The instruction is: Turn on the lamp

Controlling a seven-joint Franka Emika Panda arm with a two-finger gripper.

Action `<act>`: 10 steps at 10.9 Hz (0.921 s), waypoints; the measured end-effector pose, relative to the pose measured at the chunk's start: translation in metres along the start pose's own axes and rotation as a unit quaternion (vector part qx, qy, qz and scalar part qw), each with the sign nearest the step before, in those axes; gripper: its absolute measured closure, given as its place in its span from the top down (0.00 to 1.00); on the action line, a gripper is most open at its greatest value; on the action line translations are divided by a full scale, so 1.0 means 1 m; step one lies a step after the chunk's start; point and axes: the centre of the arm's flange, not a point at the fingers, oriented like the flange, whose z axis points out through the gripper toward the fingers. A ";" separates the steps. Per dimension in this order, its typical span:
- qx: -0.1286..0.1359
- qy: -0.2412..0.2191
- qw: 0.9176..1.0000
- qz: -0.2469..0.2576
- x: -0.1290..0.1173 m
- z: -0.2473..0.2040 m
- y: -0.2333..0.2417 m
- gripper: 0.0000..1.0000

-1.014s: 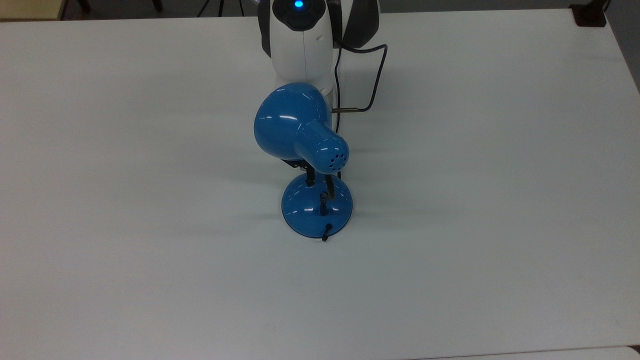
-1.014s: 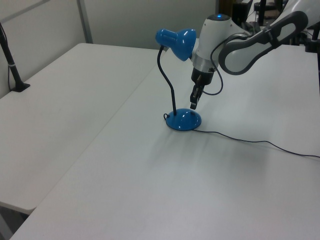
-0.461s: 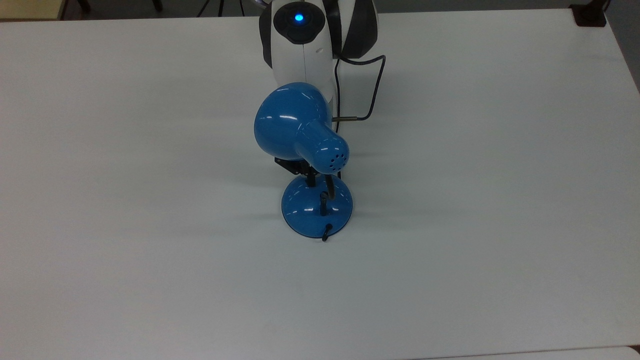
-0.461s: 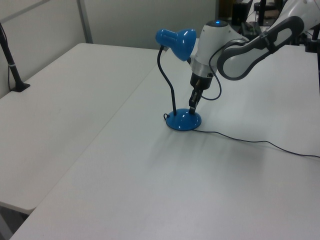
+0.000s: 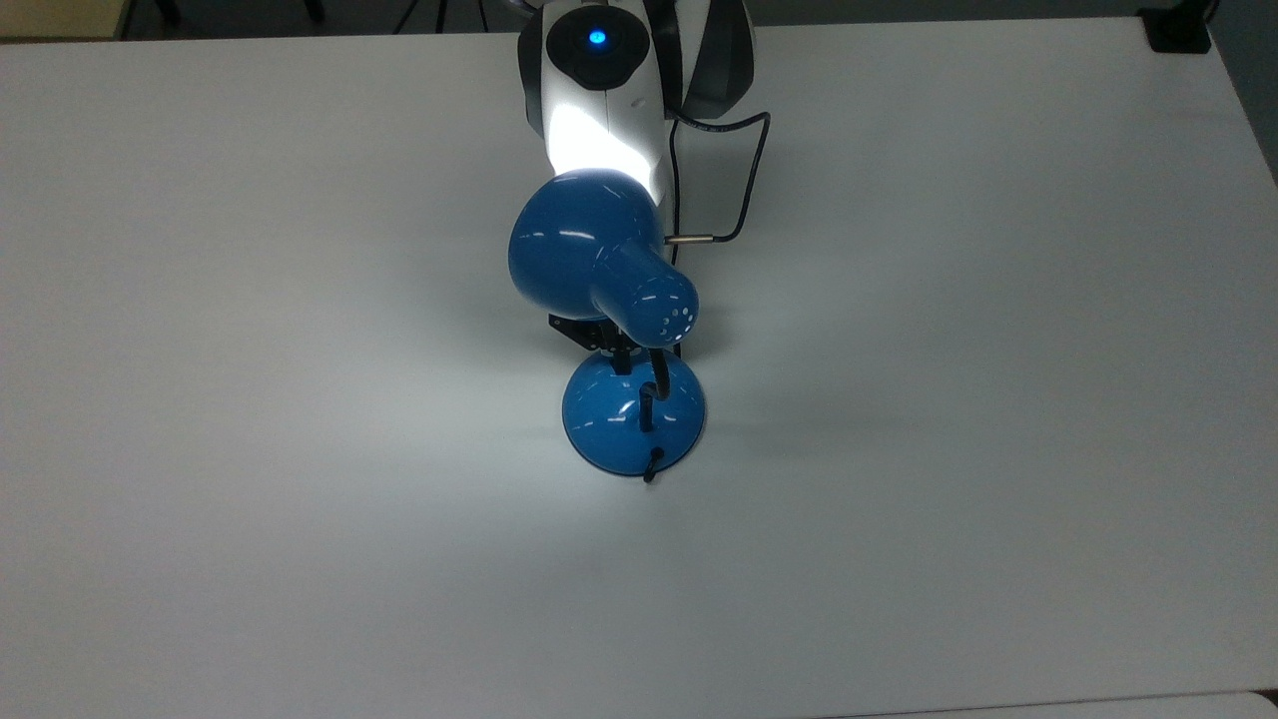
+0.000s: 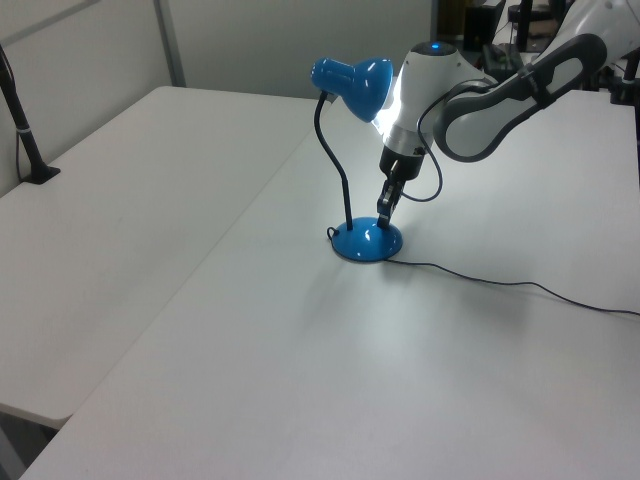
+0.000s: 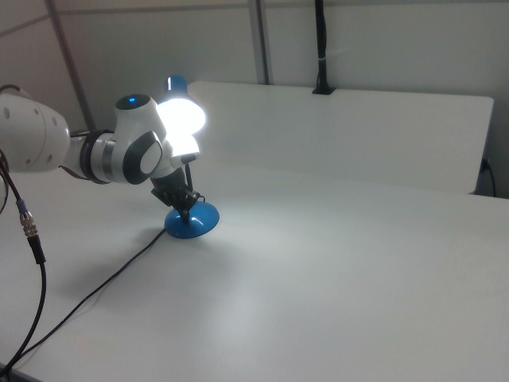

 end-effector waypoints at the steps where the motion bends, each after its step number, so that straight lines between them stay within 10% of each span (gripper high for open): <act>1: -0.001 -0.009 1.000 0.000 -0.001 -0.001 0.000 0.01; 7: -0.018 -0.181 0.982 -0.053 -0.039 -0.076 0.009 0.04; 10: -0.023 -0.211 0.976 -0.050 -0.057 -0.143 0.026 0.41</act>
